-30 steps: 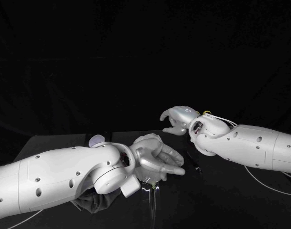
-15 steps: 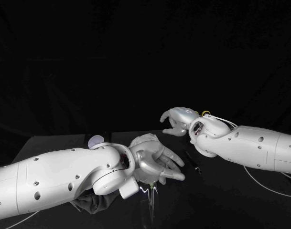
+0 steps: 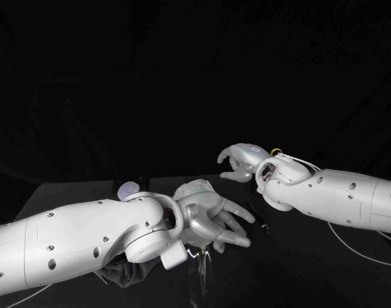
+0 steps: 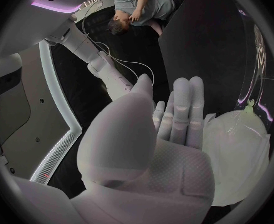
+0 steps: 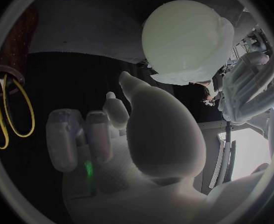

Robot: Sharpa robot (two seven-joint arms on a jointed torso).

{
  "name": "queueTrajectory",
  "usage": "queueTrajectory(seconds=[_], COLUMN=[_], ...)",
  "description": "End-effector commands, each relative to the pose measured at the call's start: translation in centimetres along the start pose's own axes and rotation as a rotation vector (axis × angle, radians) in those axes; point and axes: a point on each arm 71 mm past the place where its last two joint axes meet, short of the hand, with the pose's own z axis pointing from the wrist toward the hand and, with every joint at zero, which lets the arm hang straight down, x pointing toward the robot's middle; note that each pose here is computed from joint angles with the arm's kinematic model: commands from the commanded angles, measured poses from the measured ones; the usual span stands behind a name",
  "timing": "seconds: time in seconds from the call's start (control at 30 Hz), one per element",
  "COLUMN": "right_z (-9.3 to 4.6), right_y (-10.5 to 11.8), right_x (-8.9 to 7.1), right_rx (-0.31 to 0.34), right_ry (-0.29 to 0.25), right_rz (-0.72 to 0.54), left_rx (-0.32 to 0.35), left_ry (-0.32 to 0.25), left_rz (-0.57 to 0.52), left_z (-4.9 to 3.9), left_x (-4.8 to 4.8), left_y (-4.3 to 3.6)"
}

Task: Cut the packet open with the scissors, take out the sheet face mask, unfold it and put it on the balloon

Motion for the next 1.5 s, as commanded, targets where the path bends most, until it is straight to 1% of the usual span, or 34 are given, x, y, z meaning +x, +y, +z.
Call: queueTrajectory(seconds=[0.03, 0.13, 0.27, 0.37, 0.43, 0.47, 0.57, 0.63, 0.7, 0.73, 0.77, 0.83, 0.97, 1.07, 1.17, 1.23, 1.33, 1.5], right_z=[-0.2, -0.5, -1.3, -2.1, -2.6, -3.0, -3.7, -4.1, -4.5, -4.9, -4.9, -5.2, -5.6, -5.9, -5.9, -5.9, -5.9, -5.8], right_y=[-0.3, -0.7, -1.3, -1.8, -2.2, -2.4, -2.8, -3.0, -3.1, -3.2, -3.2, -3.2, -2.9, -2.5, -1.8, -1.5, -0.9, 0.0], right_x=[-0.2, -0.5, -0.9, -1.3, -1.5, -1.5, -1.5, -1.4, -1.3, -1.2, -1.2, -1.0, -0.6, -0.1, 0.4, 0.5, 0.8, 1.2], right_rx=[0.020, 0.037, 0.065, 0.095, 0.117, 0.132, 0.167, 0.192, 0.211, 0.225, 0.228, 0.242, 0.258, 0.266, 0.270, 0.270, 0.266, 0.255], right_ry=[-0.025, -0.054, -0.103, -0.137, -0.147, -0.147, -0.130, -0.110, -0.091, -0.075, -0.071, -0.053, -0.019, 0.006, 0.023, 0.029, 0.038, 0.062], right_rz=[0.040, 0.100, 0.206, 0.300, 0.360, 0.396, 0.480, 0.538, 0.585, 0.621, 0.630, 0.667, 0.719, 0.743, 0.757, 0.763, 0.768, 0.768], left_rx=[0.044, 0.065, 0.095, 0.116, 0.131, 0.139, 0.156, 0.159, 0.155, 0.147, 0.145, 0.133, 0.114, 0.092, 0.058, 0.034, -0.014, -0.078], left_ry=[0.036, 0.003, -0.052, -0.094, -0.123, -0.142, -0.198, -0.241, -0.277, -0.311, -0.322, -0.371, -0.469, -0.538, -0.588, -0.604, -0.625, -0.638], left_rz=[-0.010, -0.037, -0.106, -0.163, -0.193, -0.206, -0.225, -0.233, -0.237, -0.237, -0.237, -0.236, -0.223, -0.198, -0.165, -0.146, -0.105, -0.069], left_z=[-0.05, -0.50, -1.55, -2.80, -3.77, -4.40, -5.99, -7.26, -8.32, -9.18, -9.41, -10.36, -11.73, -12.26, -12.39, -12.31, -12.05, -11.43], left_x=[0.27, -0.36, -1.64, -2.99, -4.08, -4.83, -6.73, -8.14, -9.36, -10.39, -10.67, -11.90, -13.83, -14.94, -15.57, -15.72, -15.80, -15.58], left_y=[-0.32, -0.13, 0.23, 0.54, 0.61, 0.63, 0.79, 1.15, 1.62, 2.12, 2.27, 2.94, 4.00, 4.63, 5.34, 5.73, 6.55, 7.79])
